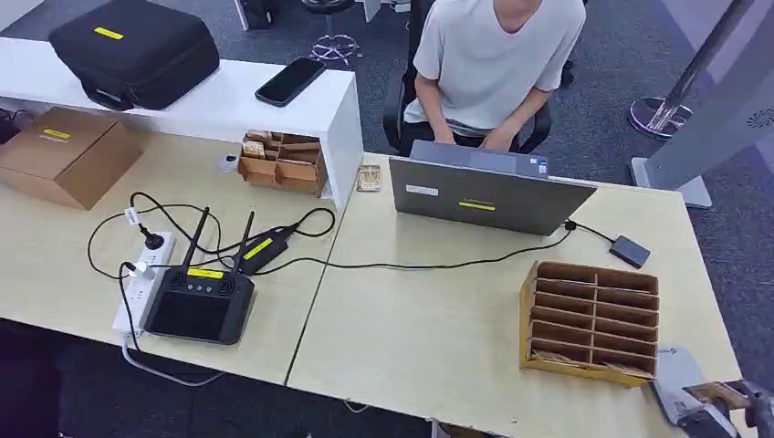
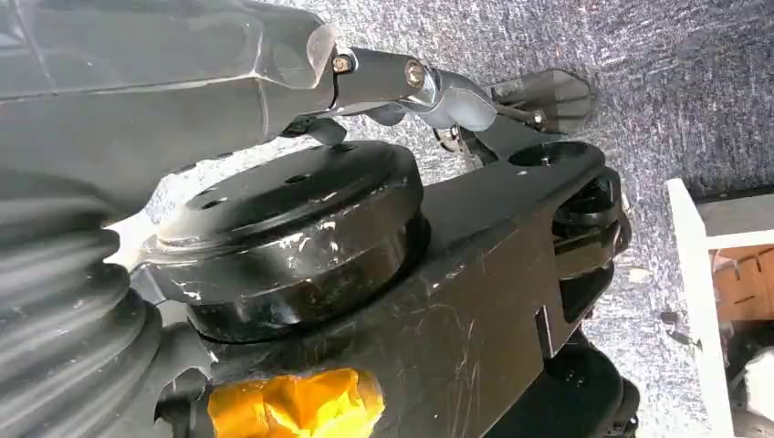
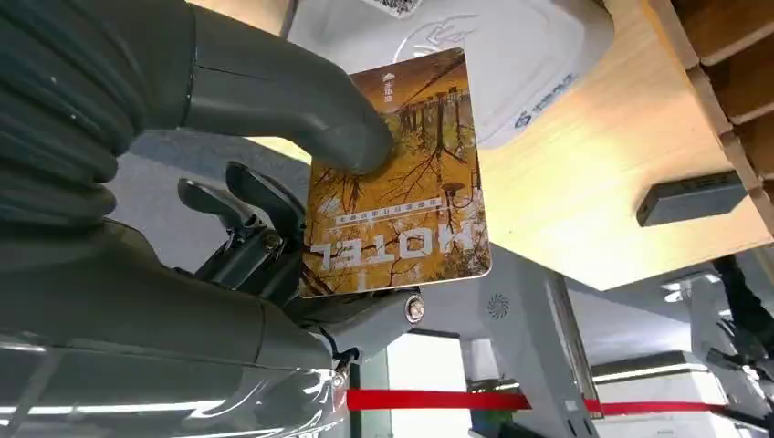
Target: Pass the card to the sensor for recognition and then transmit it.
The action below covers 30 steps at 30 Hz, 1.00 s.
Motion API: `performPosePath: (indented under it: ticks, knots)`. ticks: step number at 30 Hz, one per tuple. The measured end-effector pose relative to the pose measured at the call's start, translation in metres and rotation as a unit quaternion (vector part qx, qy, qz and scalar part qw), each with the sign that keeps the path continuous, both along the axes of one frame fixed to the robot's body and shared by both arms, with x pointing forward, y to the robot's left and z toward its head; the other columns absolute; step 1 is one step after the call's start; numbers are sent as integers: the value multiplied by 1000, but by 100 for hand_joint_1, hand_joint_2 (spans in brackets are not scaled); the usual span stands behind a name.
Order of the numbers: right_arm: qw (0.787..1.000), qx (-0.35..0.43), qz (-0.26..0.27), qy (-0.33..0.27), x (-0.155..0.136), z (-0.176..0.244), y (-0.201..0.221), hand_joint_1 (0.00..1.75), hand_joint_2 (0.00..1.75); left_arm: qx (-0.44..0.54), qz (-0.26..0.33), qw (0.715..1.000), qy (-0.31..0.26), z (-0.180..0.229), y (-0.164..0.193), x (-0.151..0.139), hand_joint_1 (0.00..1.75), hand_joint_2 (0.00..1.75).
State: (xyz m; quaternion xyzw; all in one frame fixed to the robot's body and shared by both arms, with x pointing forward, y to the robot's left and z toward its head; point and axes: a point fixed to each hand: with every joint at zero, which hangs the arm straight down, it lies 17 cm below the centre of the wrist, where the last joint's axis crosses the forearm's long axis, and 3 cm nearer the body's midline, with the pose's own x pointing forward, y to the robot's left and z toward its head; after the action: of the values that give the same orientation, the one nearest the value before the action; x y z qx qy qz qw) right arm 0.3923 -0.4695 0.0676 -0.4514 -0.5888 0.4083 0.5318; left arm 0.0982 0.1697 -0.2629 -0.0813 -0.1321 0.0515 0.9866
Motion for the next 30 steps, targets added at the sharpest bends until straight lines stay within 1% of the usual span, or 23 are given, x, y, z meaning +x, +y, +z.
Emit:
performPosePath:
  ticks: [12, 18, 25, 30]
  knots:
    - [1000, 15, -2, 22, -3, -22, 7, 175, 175, -1, 2, 1000, 1, 0, -2, 0, 0, 175]
    - [1000, 21, -3, 23, -2, -25, 10, 175, 175, -1, 2, 1000, 1, 0, -3, 0, 0, 175]
    - [1000, 23, -1, 7, 6, -15, 12, 175, 175, 0, -2, 1000, 1, 0, -2, -1, 0, 175]
    - [1000, 18, 5, -13, 19, 11, 9, 175, 175, 0, -4, 1000, 1, 0, -2, -1, 0, 175]
